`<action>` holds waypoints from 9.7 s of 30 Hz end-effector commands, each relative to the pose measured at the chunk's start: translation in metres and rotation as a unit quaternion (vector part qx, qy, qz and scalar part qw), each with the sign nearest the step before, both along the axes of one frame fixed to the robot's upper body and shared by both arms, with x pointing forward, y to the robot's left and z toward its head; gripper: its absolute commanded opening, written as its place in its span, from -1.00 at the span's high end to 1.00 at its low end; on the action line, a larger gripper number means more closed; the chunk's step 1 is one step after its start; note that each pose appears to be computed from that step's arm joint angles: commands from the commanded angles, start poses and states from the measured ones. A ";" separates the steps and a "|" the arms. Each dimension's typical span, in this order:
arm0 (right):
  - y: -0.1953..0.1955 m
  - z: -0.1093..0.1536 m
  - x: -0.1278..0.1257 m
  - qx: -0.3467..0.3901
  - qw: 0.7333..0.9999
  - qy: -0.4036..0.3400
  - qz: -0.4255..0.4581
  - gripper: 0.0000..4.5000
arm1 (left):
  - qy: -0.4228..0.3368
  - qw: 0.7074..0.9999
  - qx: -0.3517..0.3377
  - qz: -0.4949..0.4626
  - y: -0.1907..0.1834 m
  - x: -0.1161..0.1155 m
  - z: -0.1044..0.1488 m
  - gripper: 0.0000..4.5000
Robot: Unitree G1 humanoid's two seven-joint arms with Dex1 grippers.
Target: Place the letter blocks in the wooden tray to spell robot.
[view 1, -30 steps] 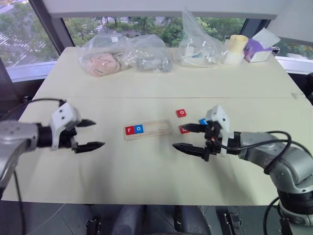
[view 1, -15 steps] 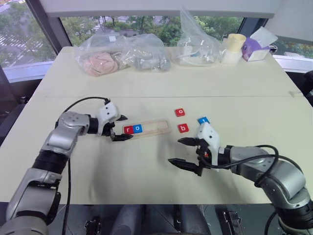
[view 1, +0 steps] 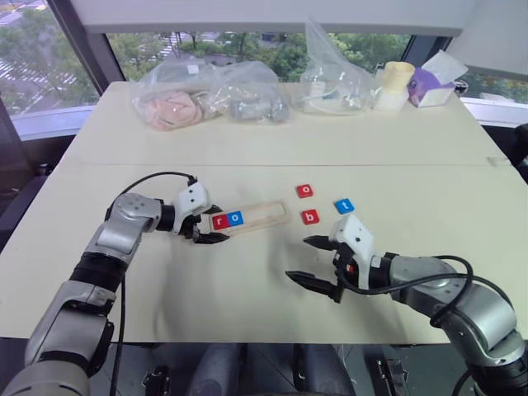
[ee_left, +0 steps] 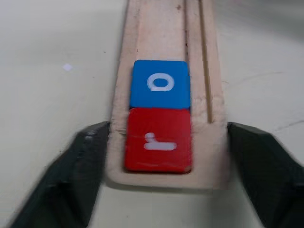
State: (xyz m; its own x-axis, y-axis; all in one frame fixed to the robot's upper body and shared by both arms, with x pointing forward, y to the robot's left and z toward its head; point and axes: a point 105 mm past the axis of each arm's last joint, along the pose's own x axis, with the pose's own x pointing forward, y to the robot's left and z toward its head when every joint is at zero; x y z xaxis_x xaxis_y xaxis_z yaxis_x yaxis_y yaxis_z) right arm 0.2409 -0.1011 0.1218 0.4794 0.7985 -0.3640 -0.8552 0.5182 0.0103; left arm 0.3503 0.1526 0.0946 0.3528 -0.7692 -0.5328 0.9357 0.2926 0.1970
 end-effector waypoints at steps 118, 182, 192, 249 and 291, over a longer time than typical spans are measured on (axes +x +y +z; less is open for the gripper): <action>-0.080 -0.028 0.057 -0.186 0.957 -0.106 0.196 -0.99 | 0.024 0.999 -0.044 -0.006 0.005 -0.094 0.071 -1.00; 0.100 -0.007 0.076 -0.133 0.959 -0.112 0.222 -0.17 | 0.039 0.994 -0.057 0.080 0.020 -0.100 0.057 -1.00; 0.086 0.036 0.092 -0.081 0.972 -0.154 0.156 -0.98 | 0.038 0.994 -0.054 0.086 0.023 -0.100 0.057 -1.00; 0.095 0.000 0.123 -0.088 0.962 -0.223 0.128 -0.98 | 0.066 0.991 -0.043 0.110 0.046 -0.110 0.051 -1.00; 0.024 0.063 0.143 0.060 0.971 -0.140 -0.186 -0.98 | -0.002 0.983 -0.133 0.125 0.027 -0.082 0.081 -1.00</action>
